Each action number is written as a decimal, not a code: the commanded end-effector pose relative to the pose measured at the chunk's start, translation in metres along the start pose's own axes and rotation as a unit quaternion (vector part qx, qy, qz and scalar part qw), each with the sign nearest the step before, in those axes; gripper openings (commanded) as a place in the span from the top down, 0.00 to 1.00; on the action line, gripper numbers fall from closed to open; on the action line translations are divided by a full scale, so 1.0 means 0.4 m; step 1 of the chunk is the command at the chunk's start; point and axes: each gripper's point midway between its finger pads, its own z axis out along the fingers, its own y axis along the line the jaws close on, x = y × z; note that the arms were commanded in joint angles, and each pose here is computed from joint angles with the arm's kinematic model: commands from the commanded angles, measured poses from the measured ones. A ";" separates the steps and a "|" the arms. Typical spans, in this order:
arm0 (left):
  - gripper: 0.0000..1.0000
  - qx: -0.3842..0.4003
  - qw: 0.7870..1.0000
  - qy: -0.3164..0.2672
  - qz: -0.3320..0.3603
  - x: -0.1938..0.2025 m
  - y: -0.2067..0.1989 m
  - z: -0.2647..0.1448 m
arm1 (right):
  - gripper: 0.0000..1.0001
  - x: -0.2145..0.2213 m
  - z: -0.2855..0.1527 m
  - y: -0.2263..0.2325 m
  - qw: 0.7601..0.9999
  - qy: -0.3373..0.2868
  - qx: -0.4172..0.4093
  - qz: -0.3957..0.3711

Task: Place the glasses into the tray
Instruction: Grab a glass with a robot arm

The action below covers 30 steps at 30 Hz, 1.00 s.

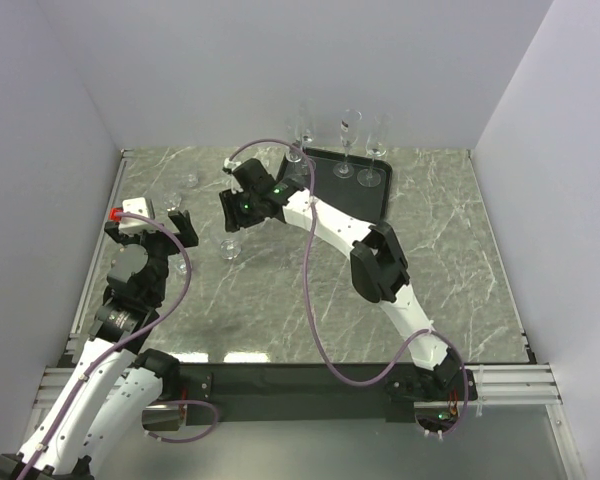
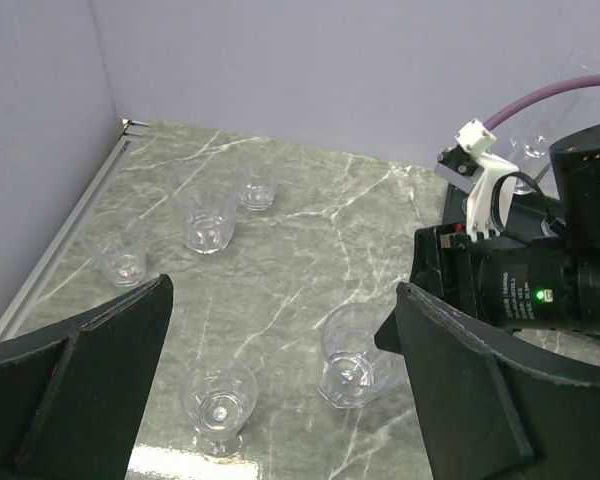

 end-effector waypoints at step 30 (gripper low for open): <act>0.01 0.004 1.000 -0.026 -0.005 -0.029 -0.005 0.007 | 0.75 0.047 0.065 -0.026 0.997 0.004 0.065 -0.036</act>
